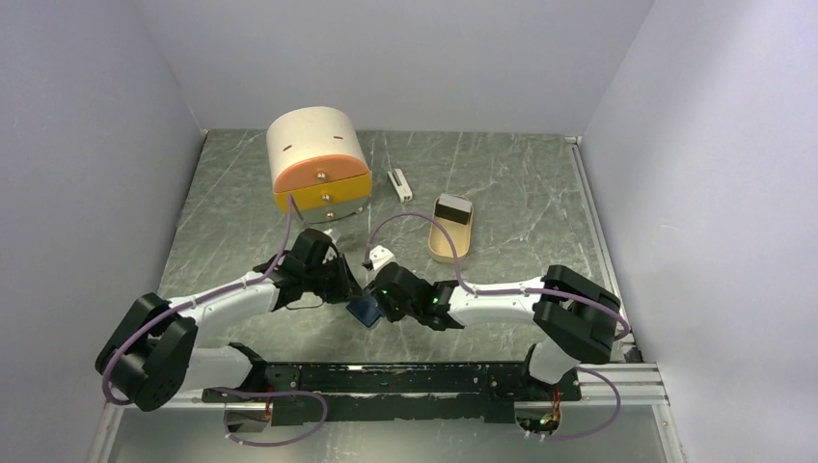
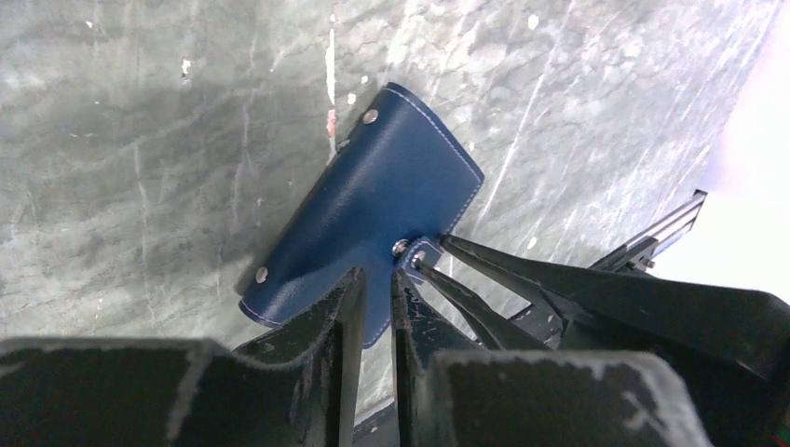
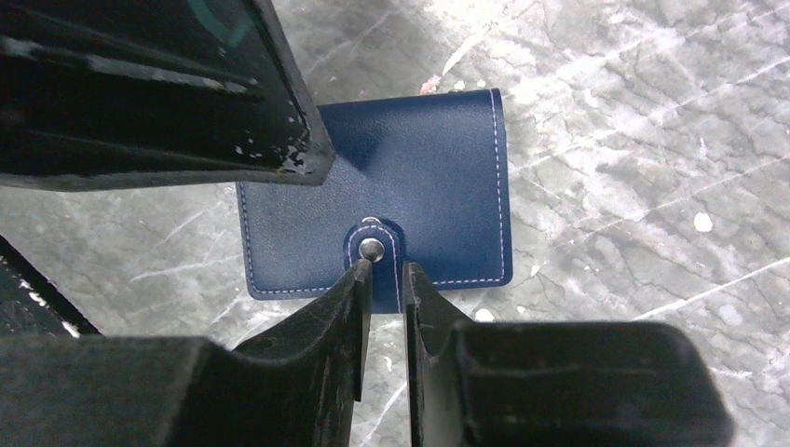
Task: Put the credit cards into the card holder
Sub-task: Close the card holder at the center of the board.
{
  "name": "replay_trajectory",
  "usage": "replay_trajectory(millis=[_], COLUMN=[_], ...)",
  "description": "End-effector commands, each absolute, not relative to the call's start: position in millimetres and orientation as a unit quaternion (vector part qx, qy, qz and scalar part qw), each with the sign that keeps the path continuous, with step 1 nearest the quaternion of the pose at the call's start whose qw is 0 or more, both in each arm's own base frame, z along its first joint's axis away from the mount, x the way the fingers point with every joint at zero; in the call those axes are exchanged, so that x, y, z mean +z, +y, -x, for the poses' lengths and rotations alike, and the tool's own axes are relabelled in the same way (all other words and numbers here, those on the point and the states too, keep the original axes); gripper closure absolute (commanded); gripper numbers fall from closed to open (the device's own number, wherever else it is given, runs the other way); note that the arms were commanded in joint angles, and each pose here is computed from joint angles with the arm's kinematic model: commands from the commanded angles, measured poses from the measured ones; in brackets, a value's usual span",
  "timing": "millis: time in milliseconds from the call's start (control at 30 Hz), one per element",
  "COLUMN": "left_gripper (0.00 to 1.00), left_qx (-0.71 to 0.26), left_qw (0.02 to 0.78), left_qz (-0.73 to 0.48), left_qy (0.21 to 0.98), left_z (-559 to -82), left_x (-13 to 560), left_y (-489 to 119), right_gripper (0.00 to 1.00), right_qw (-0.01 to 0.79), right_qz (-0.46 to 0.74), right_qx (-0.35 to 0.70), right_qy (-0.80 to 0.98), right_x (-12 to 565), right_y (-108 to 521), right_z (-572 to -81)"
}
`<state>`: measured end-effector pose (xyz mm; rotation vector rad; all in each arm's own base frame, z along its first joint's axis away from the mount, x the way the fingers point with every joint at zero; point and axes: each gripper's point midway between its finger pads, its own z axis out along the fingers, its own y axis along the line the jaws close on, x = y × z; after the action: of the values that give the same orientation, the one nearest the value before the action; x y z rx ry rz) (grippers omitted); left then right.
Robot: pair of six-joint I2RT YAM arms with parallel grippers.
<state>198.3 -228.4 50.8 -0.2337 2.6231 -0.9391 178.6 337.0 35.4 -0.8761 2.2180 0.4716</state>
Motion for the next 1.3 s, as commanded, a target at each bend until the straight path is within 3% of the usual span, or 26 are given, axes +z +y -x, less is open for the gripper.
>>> replay_trajectory(millis=[0,767,1267], left_gripper=[0.78,0.78,0.79], left_qx=[-0.319,-0.319,-0.32], left_qw=[0.164,0.14,0.138], left_qz=[0.078,0.082,0.085], left_qy=[0.93,0.934,0.933], left_z=[-197.7,-186.3,-182.6], left_x=[37.5,17.3,13.6], left_y=[-225.4,-223.6,-221.7], right_gripper=[0.78,0.84,0.84], right_qw=[0.356,0.357,0.279], right_qz=[0.334,0.334,0.314], right_qx=[0.196,0.169,0.099], right_qy=[0.85,0.856,0.902], right_x=[38.9,26.7,-0.6], right_y=[344.4,345.2,318.9], right_z=[-180.4,-189.4,-182.1])
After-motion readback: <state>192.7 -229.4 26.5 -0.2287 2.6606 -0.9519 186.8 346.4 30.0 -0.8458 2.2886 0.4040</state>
